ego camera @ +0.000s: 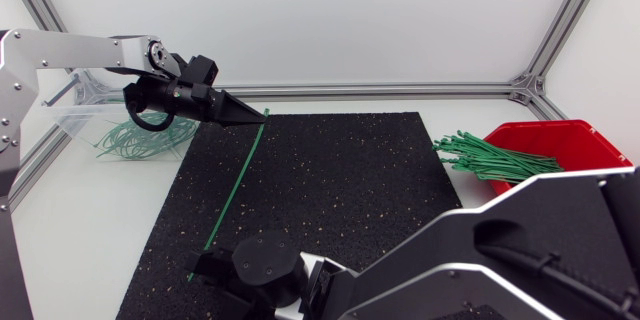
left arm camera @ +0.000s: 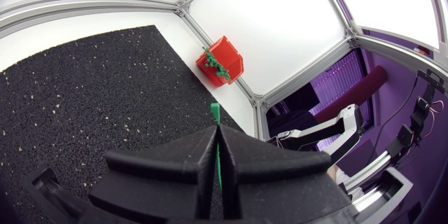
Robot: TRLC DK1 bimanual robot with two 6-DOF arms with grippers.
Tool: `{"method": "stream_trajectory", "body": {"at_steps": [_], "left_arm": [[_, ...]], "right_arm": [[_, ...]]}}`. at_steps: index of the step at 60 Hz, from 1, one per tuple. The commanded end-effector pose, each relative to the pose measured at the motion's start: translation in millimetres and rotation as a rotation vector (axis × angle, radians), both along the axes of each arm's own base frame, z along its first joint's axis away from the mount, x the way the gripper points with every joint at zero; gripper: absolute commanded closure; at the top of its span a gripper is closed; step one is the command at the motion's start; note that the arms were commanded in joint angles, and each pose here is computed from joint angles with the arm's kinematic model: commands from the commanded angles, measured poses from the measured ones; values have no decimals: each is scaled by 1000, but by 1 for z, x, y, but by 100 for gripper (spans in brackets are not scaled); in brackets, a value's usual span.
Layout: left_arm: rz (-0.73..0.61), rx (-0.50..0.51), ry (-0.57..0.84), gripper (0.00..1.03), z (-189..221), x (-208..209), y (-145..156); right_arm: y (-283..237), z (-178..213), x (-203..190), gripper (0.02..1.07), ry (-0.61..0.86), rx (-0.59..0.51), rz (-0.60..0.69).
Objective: Take a green cable tie from the red box, thread the tail through the head to close it, then place it in the transparent bin on the left.
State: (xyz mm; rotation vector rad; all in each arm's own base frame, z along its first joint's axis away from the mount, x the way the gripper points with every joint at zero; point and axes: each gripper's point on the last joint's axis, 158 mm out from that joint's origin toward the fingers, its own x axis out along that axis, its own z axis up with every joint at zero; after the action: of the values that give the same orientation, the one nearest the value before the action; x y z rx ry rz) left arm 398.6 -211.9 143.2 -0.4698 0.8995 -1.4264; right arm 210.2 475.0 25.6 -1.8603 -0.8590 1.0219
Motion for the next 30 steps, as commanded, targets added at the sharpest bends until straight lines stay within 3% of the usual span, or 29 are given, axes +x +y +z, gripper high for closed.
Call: {"method": "stream_trajectory", "body": {"at_steps": [1, 17, 30], "left_arm": [[-9, -15, -1, 100, -2, 1, -3], [3, -18, -14, 100, -2, 2, 4], [-3, -20, -38, 100, 3, -1, 4]], "right_arm": [[0, -6, -2, 102, -15, -21, 4], [-6, -4, 31, 102, 133, 50, -152], [-15, 7, 46, 102, 486, 100, -345]]}}
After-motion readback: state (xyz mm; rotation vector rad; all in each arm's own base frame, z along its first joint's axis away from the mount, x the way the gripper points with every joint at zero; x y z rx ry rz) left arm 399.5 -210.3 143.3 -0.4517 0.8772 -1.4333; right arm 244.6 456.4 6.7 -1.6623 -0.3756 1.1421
